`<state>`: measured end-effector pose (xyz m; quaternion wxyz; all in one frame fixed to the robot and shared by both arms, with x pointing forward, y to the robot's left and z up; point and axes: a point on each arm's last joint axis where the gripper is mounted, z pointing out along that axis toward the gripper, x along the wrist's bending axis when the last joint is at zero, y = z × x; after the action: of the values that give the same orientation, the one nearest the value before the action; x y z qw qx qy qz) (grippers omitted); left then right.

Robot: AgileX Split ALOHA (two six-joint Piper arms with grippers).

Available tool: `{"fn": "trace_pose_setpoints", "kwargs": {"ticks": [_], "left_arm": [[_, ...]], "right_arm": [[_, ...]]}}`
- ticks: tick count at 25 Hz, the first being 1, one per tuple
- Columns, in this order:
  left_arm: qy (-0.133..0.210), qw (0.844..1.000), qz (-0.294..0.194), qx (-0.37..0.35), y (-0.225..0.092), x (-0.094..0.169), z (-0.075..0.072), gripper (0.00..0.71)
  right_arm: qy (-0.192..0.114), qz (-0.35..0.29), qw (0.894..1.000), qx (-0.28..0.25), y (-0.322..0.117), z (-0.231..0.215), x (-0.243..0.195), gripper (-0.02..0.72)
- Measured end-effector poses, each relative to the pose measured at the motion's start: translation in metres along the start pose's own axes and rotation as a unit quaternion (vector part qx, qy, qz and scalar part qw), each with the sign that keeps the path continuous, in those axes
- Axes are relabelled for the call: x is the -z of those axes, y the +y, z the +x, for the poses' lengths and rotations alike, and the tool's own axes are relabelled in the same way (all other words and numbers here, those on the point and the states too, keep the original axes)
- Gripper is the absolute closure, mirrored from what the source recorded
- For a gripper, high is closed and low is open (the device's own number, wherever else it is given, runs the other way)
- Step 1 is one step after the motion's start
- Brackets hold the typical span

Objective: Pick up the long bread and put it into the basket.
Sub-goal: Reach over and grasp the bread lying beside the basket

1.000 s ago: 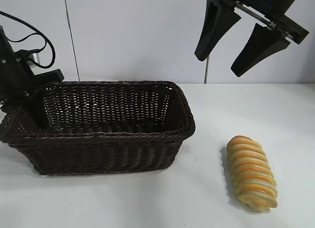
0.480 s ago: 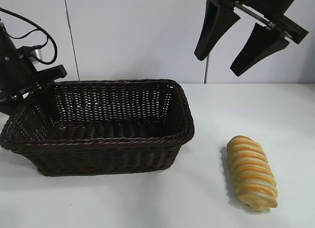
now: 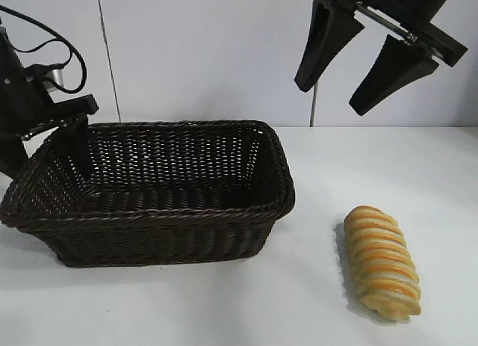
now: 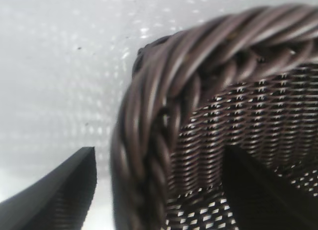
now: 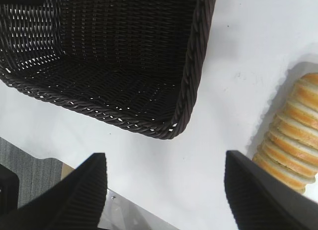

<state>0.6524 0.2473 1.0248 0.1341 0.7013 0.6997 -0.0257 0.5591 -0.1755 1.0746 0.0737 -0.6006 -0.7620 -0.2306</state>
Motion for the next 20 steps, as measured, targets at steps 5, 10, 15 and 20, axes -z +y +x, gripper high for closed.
{"fn": "trace_pose_setpoints", "kwargs": {"ticks": [5,10,15,20], "left_arm": [[0.002,0.997,-0.081,0.005,-0.006,0.067,-0.012,0.191],[0.035,0.993,-0.115,0.015,-0.016,0.096,-0.009,0.191],[0.130,0.975,-0.171,0.062,-0.028,0.141,0.035,0.191],[0.170,0.951,-0.208,0.150,-0.051,0.183,0.093,0.192]], "right_arm": [[0.000,-0.001,1.000,0.000,0.000,0.000,0.000,0.242],[0.000,-0.002,1.000,0.000,0.000,0.000,0.000,0.242],[-0.001,-0.002,1.000,0.000,0.000,0.000,0.000,0.242],[-0.002,-0.002,1.000,0.001,0.000,0.000,0.000,0.242]]}}
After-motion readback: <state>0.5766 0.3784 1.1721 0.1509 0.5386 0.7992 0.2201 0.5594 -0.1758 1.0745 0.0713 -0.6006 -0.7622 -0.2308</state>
